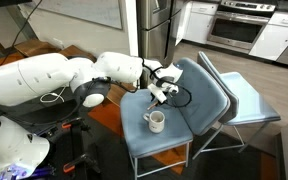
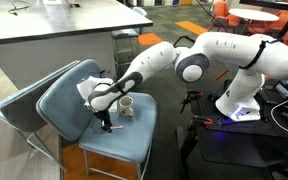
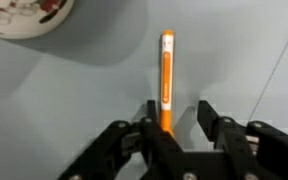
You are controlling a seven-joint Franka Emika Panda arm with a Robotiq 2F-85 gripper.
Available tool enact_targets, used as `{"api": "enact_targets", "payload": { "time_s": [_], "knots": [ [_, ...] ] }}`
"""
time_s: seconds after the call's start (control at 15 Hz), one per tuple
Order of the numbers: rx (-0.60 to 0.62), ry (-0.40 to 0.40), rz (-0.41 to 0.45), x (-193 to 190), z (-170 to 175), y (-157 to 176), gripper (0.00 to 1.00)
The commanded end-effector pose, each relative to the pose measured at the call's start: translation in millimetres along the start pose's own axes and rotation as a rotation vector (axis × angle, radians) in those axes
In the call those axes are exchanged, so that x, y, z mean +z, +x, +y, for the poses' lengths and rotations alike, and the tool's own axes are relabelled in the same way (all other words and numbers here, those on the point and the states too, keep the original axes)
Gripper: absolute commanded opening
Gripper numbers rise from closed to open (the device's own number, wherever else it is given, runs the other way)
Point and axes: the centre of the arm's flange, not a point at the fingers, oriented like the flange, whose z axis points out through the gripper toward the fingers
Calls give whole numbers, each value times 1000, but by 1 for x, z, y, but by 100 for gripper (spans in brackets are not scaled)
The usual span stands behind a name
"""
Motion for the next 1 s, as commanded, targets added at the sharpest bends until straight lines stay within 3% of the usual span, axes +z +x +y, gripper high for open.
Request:
{"api": "enact_targets", "payload": {
  "time_s": [0.0,0.2,0.4,0.93],
  "knots": [
    [-22,-6,-22,9,1,21,19],
    [-28,-16,-26,11,-2,20,0],
    [-33,-4,-7,4,0,14,3],
    [-187,-2,245,-70,31,-29,3]
  ]
}}
